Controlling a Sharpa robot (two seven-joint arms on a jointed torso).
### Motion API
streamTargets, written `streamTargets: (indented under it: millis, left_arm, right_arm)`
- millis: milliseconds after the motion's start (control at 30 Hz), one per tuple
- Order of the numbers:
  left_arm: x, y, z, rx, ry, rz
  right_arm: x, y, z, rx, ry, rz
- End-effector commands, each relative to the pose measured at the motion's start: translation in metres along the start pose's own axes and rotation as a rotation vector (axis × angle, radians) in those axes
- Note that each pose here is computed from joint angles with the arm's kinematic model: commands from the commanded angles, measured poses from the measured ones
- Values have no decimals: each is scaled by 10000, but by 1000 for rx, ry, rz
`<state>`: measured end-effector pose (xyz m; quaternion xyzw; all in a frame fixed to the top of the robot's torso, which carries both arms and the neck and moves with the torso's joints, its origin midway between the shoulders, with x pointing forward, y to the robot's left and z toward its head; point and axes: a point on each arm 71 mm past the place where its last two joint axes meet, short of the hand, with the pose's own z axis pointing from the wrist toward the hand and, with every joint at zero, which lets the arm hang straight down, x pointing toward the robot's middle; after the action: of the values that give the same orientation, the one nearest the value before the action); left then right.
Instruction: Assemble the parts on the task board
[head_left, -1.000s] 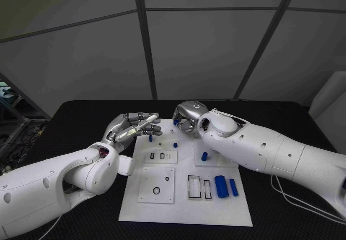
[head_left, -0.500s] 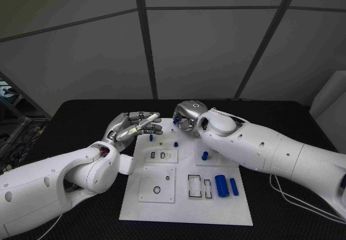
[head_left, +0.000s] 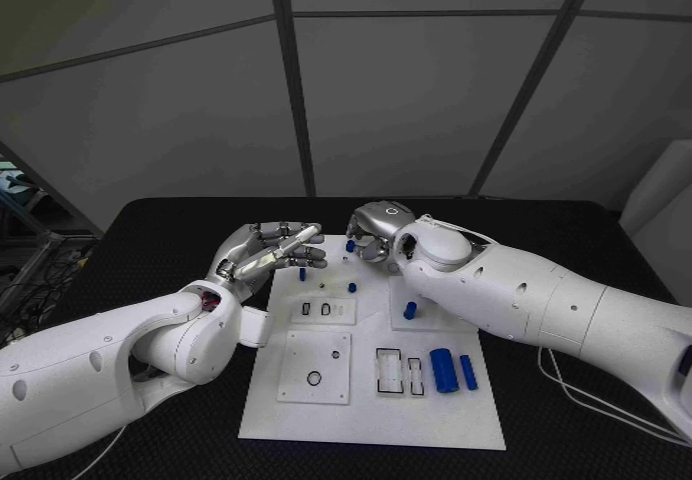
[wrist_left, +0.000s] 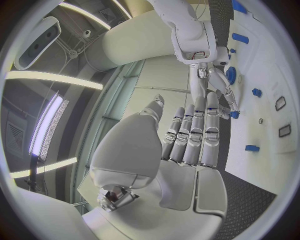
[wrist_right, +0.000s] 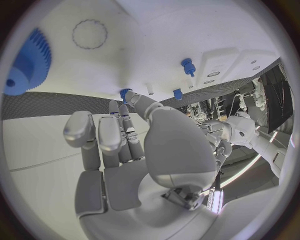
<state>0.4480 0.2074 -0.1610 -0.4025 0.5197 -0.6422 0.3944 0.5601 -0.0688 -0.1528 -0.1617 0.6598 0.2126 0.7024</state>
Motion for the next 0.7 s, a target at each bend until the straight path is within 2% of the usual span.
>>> streamTargets:
  millis: [33,200,333,433,567,700]
  left_arm:
    - [12,-15,7,7,17,-1]
    - [-3,-16,6,7,14,1]
    - [-33,-16,3,7,8,5]
    - [-55,-15,1,7,4,7]
    - [-94,-11,2,7,-4,12]
    - [-128,-6,5,8,-11,16]
  right_arm:
    - [-23,3,-4,-6,0,-9]
    - [-90,-6,-82,-23,-45,3]
    - [-186,-90,-251,-34,-91,37]
    - [-246,-186,-391,-30,-106,85]
    - [-338,-352,-595,-9,-101,187]
    - [-387,-555,-783,38,-50,286]
